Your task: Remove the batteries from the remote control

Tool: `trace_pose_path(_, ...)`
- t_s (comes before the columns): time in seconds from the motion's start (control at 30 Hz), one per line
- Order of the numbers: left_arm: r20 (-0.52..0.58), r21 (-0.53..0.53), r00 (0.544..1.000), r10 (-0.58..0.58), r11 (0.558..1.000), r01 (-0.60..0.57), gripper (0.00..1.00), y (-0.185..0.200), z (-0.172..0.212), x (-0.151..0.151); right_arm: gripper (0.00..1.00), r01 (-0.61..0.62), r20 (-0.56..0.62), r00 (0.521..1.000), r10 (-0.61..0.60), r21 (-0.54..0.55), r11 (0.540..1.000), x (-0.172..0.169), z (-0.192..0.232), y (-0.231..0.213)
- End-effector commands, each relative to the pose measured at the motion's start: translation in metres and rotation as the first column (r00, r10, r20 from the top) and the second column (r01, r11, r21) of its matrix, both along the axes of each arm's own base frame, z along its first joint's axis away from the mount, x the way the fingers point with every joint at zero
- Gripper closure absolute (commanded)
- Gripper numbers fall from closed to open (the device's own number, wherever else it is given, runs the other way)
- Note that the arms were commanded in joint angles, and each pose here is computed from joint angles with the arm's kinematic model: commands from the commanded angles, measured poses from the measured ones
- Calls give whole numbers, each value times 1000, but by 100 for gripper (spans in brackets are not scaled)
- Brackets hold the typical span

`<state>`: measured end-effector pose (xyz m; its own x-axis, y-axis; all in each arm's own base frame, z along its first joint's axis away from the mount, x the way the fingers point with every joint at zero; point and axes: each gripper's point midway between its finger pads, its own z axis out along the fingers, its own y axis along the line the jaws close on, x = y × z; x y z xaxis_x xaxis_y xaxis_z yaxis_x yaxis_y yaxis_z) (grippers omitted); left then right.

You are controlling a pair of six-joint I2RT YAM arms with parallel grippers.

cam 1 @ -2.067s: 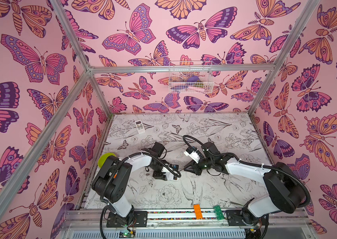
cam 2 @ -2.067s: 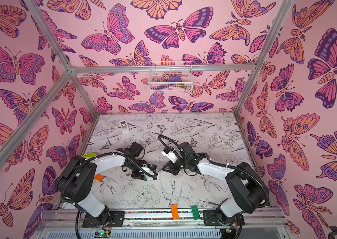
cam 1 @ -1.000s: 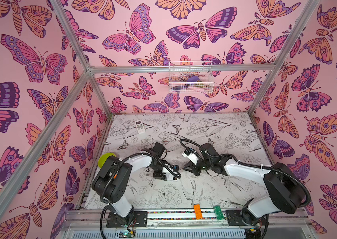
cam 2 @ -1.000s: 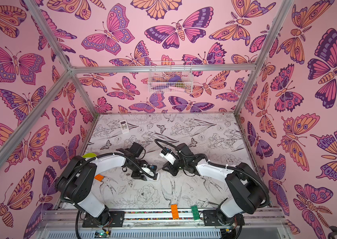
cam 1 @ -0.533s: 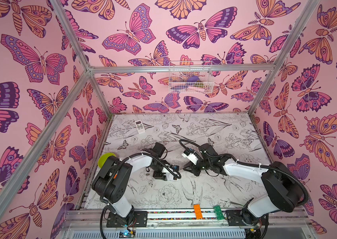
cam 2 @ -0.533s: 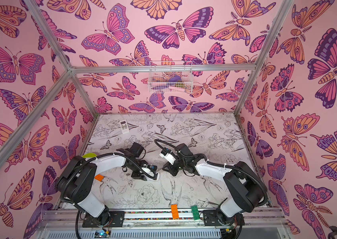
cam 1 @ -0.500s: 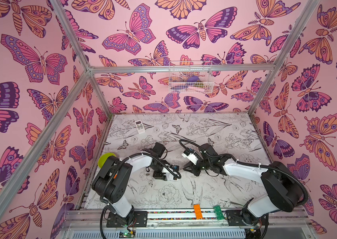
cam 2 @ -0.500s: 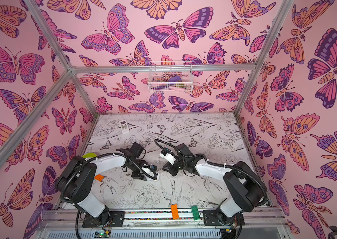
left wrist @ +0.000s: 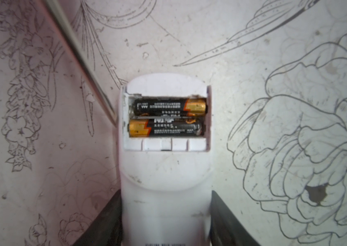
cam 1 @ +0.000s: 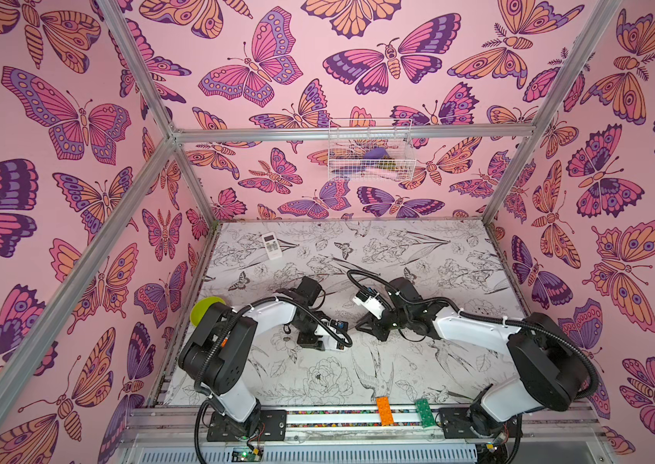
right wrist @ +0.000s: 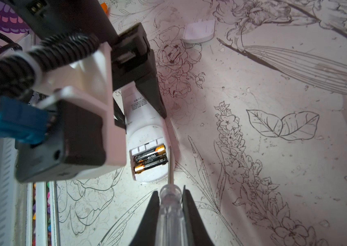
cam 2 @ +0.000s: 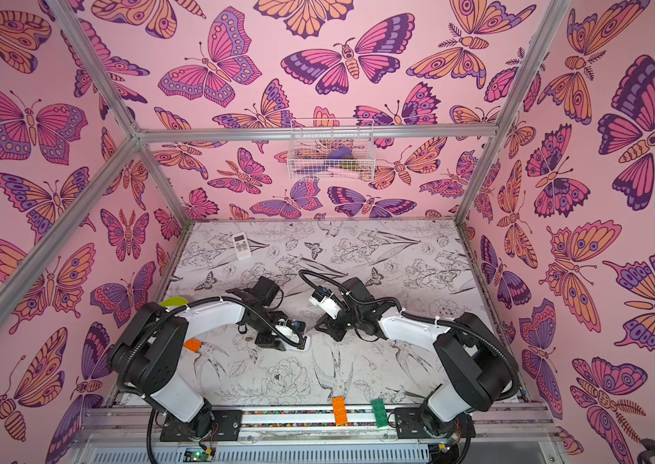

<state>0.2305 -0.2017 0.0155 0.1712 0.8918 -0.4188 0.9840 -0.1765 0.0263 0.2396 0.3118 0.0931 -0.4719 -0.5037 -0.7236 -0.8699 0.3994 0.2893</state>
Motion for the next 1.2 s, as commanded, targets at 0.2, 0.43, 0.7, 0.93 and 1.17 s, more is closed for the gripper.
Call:
trace_pose_path(0.2, -30, 26, 999, -21, 999, 22, 48, 2, -14, -10, 100, -82, 37, 996, 81, 16, 997, -12, 20, 7)
trace_pose_path(0.43, -28, 25, 999, -18, 1000, 18, 48, 2, -14, -10, 100, -89, 29, 996, 90, -33, 995, -18, 9, 5)
trace_pose_path(0.7, -29, 27, 999, -17, 999, 18, 48, 2, -15, -10, 100, -40, 119, 992, 50, -81, 996, -12, 1, 6)
trace_pose_path(0.93, -29, 26, 999, -18, 999, 19, 48, 2, -15, -10, 100, -14, 169, 985, 35, -127, 992, -13, -8, 4)
trace_pose_path(1.17, -28, 26, 999, -20, 999, 20, 48, 2, -15, -11, 100, -2, 215, 976, 40, -175, 985, -19, -12, 1)
